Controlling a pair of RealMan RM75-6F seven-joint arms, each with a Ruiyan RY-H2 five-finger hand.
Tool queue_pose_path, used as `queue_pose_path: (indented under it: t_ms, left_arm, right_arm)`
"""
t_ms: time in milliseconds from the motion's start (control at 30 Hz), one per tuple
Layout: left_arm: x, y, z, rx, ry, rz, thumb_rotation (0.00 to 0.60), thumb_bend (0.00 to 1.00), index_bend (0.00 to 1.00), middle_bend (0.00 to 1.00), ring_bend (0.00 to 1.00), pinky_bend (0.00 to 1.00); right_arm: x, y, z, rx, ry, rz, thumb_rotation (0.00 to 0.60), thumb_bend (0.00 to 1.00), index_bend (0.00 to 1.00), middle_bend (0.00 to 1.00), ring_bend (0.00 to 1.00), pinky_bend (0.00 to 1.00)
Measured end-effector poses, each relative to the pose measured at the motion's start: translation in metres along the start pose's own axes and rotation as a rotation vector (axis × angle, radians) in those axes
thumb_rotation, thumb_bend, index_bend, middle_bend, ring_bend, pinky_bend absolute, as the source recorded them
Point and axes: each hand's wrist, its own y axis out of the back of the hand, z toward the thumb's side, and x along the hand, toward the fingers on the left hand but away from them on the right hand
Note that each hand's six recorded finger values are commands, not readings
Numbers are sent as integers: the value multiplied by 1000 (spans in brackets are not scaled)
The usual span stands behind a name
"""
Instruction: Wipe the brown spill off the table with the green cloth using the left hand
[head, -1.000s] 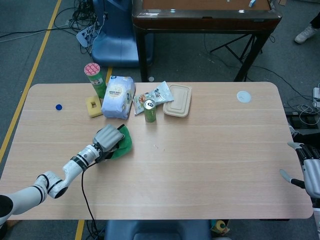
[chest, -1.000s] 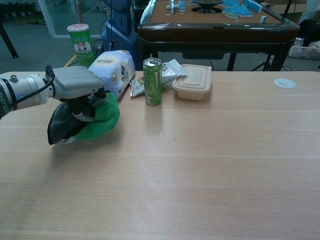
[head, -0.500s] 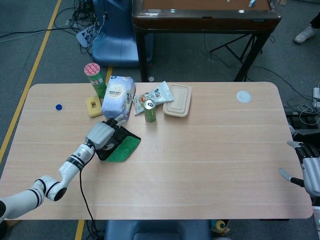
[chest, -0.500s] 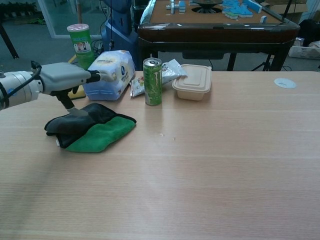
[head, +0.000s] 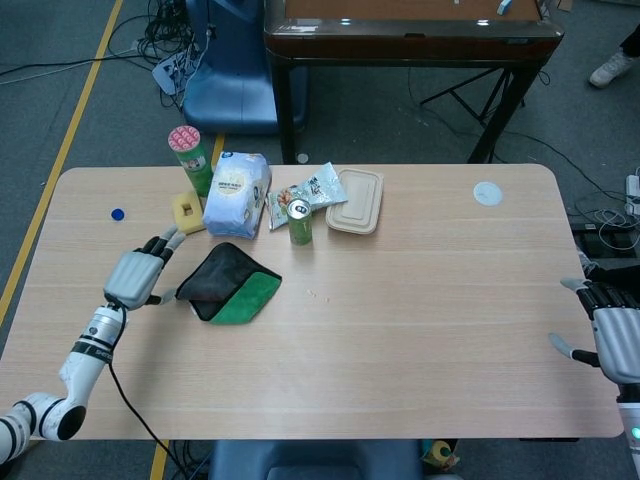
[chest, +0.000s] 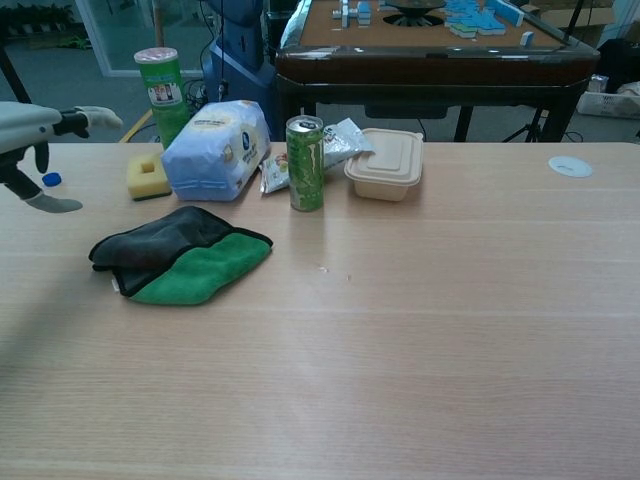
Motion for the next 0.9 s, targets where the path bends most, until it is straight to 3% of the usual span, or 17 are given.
queue_pose_path:
  t_ms: [300,500,700,900]
  left_arm:
    - [-77,2,-55,-44,228,30,600,213,0,0,132,394]
    - [-124,1,-71,-46,334,64,600,214,3,0,132,373]
    - [-165,1,-74,-51,399,107,600,214,6,0,132,361]
    - [-188,3,-65,-50,399,136,600,213,30,12,132,354]
  right_arm:
    - [-8,-7,11,1,59,20,600,232,238,274,198,263]
    - [-10,-11,21,4,99,33,600,231,238,263,186,246]
    - [-9,-13,27,-3,127,39,600,232,238,263,186,246]
    - [-8,-17,30,-13,146,51,600,232,238,263,186,246]
